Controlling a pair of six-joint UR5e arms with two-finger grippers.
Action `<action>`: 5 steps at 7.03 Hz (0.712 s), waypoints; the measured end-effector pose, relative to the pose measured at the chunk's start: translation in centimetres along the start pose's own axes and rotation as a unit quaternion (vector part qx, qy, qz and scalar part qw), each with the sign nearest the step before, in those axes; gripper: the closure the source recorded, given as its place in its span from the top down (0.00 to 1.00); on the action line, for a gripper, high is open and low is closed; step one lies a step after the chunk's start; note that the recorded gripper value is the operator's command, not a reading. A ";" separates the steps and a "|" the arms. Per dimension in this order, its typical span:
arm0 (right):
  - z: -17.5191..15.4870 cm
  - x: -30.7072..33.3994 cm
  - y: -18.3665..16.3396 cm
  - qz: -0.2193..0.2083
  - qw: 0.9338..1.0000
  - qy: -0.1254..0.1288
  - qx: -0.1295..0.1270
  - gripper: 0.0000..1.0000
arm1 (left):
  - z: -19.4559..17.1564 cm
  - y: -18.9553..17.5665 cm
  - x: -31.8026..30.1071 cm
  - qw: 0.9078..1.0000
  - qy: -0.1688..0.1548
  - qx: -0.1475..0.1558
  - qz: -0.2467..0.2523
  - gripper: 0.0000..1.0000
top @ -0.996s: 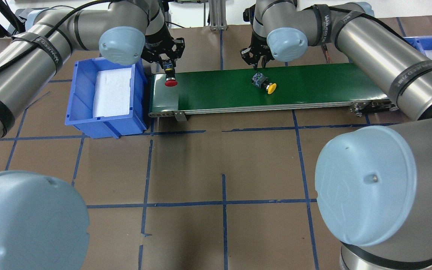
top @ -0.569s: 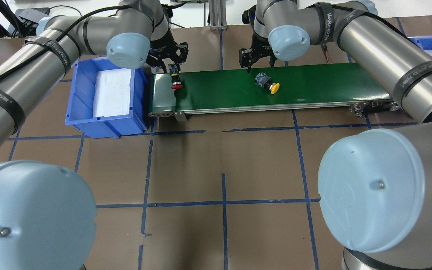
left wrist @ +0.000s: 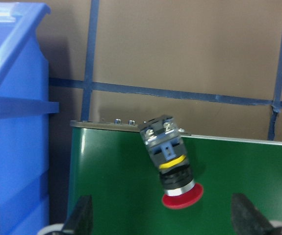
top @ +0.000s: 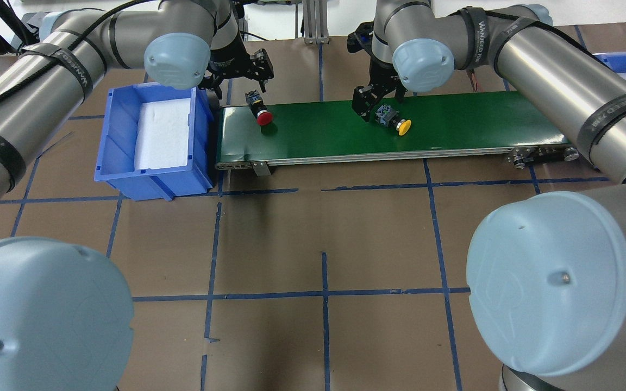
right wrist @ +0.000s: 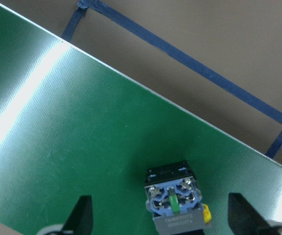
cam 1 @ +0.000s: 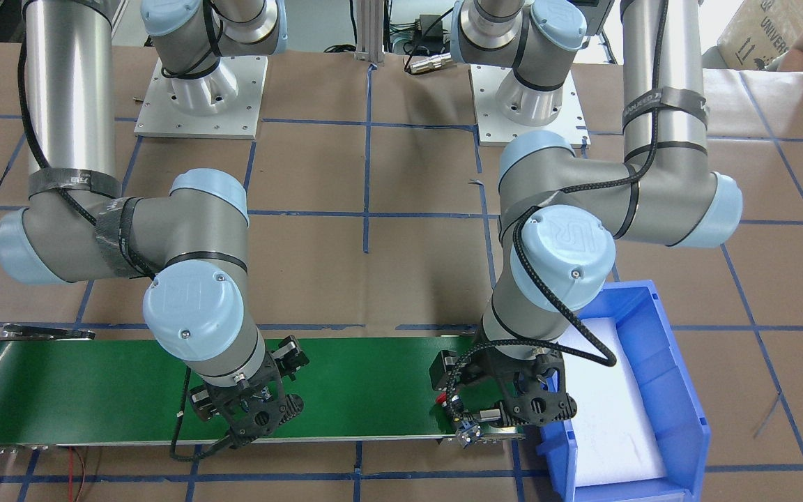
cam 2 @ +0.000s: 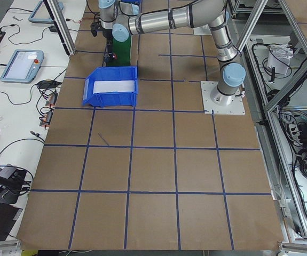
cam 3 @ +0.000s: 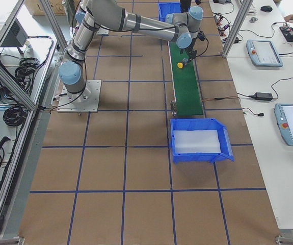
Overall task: Transport two buttons from left to right
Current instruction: 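Lift the yellow button with the right gripper while the left gripper withdraws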
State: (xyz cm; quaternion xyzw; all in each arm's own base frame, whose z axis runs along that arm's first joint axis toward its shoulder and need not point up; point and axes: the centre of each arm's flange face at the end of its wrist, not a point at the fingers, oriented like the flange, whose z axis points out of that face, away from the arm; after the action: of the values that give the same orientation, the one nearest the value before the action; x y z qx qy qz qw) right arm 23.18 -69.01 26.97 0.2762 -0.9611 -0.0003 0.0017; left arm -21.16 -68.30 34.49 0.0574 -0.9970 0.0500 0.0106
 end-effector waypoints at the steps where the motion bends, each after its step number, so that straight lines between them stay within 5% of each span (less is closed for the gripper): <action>1: 0.2 0.5 0.2 -0.010 1.000 -0.001 -0.003 0.92 | -2.7 0.8 -0.6 1.000 -0.007 -0.003 0.001 1.00; 2: 0.3 1.2 0.5 -0.020 1.000 -0.001 -0.004 0.83 | -5.4 1.8 -1.9 1.000 -0.015 -0.006 -0.002 1.00; 5: 0.7 2.4 0.8 -0.034 0.999 -0.003 -0.007 0.29 | -13.2 5.3 -6.6 0.999 -0.029 -0.018 0.006 1.00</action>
State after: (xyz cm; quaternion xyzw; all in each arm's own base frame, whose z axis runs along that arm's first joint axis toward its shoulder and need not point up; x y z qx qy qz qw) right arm 20.68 -69.61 26.30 0.3085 -0.9512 -0.0076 0.0011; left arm -15.06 -60.98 46.90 0.0525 -0.9980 0.0307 -0.0178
